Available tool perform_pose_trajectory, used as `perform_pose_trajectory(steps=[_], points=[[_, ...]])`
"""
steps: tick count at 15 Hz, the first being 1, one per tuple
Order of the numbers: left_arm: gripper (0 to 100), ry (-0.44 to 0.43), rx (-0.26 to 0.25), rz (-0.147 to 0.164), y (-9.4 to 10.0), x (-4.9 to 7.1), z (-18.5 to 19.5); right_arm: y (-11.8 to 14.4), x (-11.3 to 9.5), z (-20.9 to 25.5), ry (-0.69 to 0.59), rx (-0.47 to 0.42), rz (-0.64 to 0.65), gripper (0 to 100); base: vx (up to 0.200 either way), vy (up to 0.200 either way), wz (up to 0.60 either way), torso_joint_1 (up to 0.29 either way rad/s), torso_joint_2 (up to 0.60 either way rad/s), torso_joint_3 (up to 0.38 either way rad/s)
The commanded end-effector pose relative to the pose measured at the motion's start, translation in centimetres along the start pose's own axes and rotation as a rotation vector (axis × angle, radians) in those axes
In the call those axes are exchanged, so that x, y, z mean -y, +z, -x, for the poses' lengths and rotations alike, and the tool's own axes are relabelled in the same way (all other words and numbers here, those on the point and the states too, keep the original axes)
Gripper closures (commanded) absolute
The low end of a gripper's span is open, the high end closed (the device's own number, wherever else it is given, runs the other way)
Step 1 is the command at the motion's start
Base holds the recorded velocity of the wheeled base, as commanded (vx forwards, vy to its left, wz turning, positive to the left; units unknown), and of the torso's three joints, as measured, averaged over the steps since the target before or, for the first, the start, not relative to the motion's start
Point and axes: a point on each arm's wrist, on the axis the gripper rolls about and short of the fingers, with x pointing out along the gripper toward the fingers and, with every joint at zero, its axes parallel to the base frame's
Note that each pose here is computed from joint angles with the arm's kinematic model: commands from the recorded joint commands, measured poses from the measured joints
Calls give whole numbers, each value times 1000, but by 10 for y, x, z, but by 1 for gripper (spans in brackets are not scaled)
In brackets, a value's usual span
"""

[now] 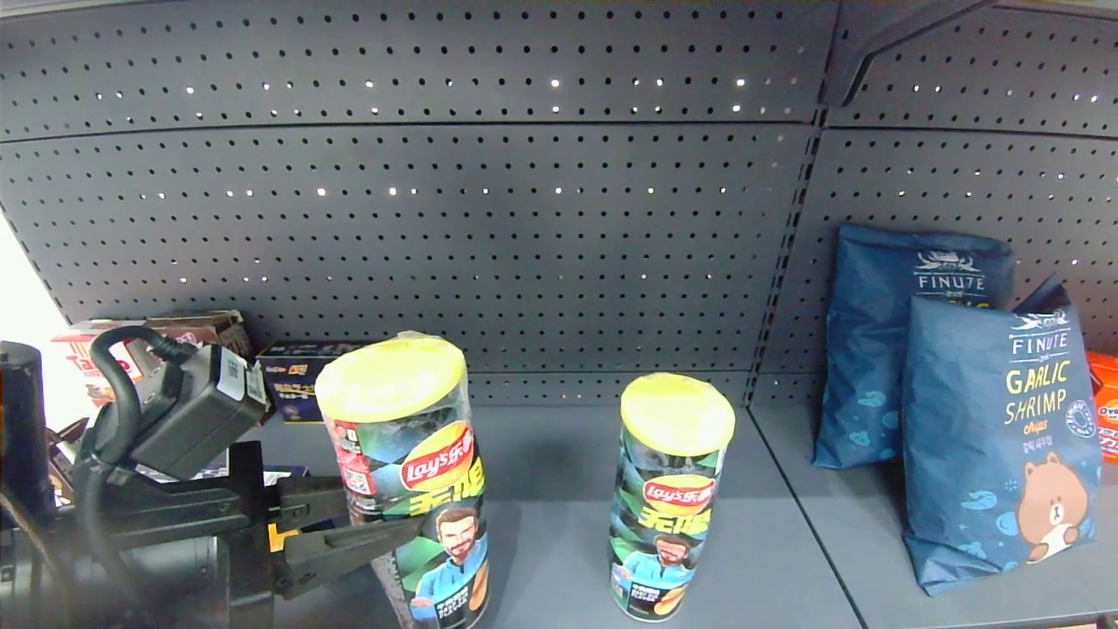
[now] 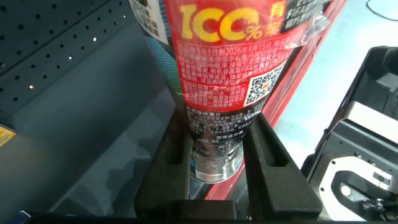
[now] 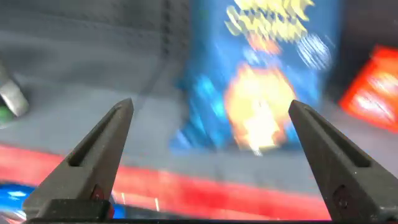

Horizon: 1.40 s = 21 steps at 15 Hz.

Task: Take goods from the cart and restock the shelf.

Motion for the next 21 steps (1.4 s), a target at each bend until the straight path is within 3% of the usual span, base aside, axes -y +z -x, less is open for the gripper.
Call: perform_pose_trajectory(steps=[1,2,4,9,10,12,15,19,21], points=[[100,-1,-1,-1,0,0,-1,-9,0,34,-106,72,-3,0,0,0,0,0,0,0],[100,-2,-2,0,0,0,-1,-9,0,35,-138,68,-6,0,0,0,0,0,0,0],[100,-3,-4,0,-1,0,0,-36,-5,33,-160,39,-8,0,0,0,0,0,0,0],[100,0,5,-3,0,0,1,-35,-5,33,-174,85,-116,0,0,0,0,0,0,0],[100,-3,5,-4,1,1,1,-35,-6,33,-115,89,-113,0,0,0,0,0,0,0],[100,-3,6,-5,1,1,1,-42,-9,32,-36,17,-73,0,0,0,0,0,0,0],[100,0,39,-23,7,0,1,-41,-8,32,-55,31,-126,0,0,0,0,0,0,0],[100,2,42,-22,12,-4,-5,-41,-8,32,-56,31,-126,0,0,0,0,0,0,0],[100,15,66,-35,26,-12,-11,-41,-8,32,-56,31,-126,0,0,0,0,0,0,0]])
